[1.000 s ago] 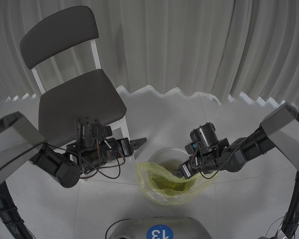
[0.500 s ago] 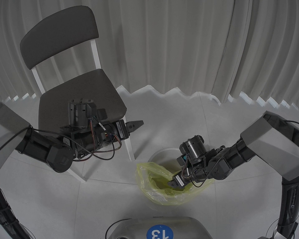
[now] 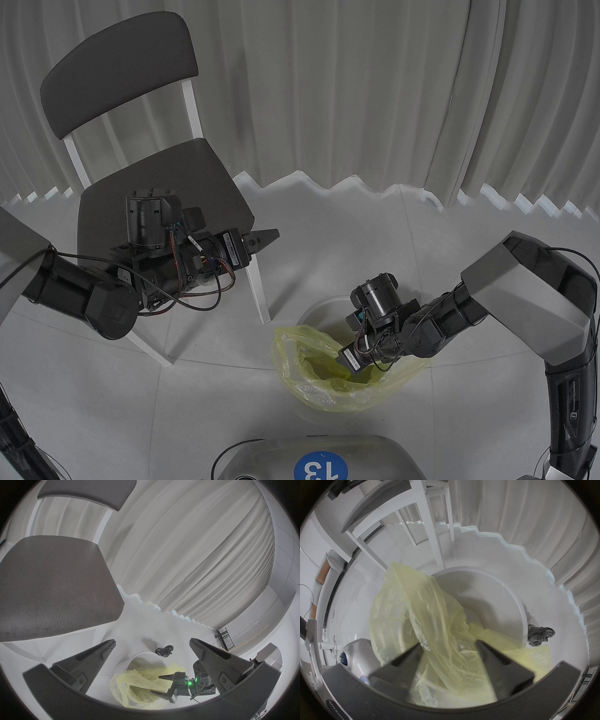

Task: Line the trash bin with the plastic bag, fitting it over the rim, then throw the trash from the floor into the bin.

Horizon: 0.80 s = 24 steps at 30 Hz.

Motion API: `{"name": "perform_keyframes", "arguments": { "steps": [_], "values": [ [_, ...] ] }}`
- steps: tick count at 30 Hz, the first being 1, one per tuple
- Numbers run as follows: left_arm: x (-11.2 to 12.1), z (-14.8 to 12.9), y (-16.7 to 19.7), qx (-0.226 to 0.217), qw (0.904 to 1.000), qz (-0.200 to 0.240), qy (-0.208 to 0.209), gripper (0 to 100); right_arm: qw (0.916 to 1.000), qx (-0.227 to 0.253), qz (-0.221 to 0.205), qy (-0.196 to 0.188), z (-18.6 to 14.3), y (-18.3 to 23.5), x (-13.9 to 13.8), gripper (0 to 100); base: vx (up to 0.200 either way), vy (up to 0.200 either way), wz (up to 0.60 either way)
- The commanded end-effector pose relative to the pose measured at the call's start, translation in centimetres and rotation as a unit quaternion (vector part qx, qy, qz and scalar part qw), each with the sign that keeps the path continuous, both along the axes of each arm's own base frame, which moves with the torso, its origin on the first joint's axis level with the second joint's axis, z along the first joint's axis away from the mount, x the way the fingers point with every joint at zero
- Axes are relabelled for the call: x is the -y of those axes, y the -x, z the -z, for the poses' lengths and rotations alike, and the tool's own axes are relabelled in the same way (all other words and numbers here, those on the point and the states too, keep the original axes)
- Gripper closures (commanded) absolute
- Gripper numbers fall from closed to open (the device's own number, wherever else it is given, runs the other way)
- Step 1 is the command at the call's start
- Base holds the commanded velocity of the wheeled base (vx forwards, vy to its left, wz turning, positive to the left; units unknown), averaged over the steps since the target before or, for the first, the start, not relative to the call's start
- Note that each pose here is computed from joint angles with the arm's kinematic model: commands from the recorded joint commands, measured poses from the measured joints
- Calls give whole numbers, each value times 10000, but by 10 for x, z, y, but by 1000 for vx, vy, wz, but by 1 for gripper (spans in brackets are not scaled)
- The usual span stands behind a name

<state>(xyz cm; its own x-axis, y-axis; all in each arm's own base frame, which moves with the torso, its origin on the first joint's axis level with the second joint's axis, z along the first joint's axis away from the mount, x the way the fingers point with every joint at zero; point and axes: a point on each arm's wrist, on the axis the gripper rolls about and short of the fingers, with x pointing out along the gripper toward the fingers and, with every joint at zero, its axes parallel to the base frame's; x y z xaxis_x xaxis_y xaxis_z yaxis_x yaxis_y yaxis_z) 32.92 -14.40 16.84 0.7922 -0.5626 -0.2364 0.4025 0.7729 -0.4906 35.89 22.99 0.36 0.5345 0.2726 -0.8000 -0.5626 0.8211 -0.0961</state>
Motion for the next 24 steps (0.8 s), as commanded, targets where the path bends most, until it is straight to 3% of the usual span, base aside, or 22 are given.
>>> {"name": "perform_keyframes", "arguments": {
  "steps": [1, 7, 24],
  "values": [
    [-4, 0, -2, 1, 10000, -58, 1, 0, 10000, -16, 34, 17, 6, -6, 1, 100, 0, 0, 0],
    [-4, 0, -1, -10, 10000, -41, -7, 0, 9999, 139, -72, -46, -5, -19, 12, 100, 0, 0, 0],
    [-7, 1, 0, -27, 10000, -3, -2, 0, 9963, 726, 338, -306, -85, -89, 22, 100, 0, 0, 0]
  ]
}}
